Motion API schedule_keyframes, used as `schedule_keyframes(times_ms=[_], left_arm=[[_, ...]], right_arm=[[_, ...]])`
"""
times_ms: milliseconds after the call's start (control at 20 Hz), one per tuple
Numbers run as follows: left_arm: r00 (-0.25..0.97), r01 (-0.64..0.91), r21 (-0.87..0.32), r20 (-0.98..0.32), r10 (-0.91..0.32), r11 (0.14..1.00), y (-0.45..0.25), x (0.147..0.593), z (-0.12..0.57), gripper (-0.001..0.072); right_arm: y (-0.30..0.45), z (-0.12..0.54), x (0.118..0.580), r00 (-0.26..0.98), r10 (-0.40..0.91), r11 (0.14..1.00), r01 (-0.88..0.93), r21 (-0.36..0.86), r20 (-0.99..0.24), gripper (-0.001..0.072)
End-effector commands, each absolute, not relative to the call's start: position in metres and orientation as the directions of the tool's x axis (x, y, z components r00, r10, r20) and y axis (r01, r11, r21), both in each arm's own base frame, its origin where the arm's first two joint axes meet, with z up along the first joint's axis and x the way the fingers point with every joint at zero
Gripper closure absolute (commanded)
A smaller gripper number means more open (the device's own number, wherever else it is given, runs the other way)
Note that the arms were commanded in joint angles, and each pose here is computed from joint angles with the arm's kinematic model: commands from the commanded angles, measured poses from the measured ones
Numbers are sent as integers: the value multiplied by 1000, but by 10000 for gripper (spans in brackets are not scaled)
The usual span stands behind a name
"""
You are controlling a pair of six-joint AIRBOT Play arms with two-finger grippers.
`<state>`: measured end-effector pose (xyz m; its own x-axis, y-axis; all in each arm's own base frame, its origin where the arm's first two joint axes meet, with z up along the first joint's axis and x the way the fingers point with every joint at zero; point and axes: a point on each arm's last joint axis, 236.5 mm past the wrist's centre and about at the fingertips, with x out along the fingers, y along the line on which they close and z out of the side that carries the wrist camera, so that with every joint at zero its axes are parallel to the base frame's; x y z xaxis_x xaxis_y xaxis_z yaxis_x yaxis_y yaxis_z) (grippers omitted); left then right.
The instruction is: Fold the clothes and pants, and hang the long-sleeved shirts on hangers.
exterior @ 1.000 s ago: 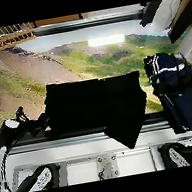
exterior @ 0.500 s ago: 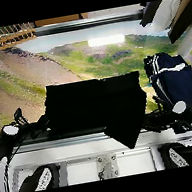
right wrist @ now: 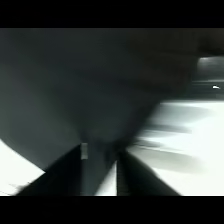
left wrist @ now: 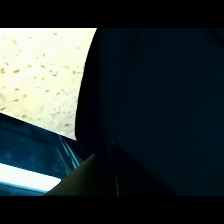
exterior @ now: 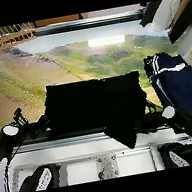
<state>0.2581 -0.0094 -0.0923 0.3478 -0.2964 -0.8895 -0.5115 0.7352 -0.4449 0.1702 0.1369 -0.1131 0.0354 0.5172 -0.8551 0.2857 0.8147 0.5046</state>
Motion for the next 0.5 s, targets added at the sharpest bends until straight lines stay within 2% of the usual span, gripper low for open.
schedule_keyframes(times_ms=[0,100,250,450], left_arm=[[340,-498,-416,-901,-270,761,0,259,-87,703],[330,-496,-386,-912,-243,778,16,261,-76,703],[313,-471,-380,-916,-252,796,24,259,-62,703],[219,-448,-324,-943,-249,833,27,238,-64,703]], right_arm=[[134,-107,179,52,497,839,224,495,-866,695],[131,-93,194,96,482,852,179,492,-871,696],[121,-76,197,67,438,892,93,443,-897,696],[85,-54,197,5,278,960,-26,278,-960,697]])
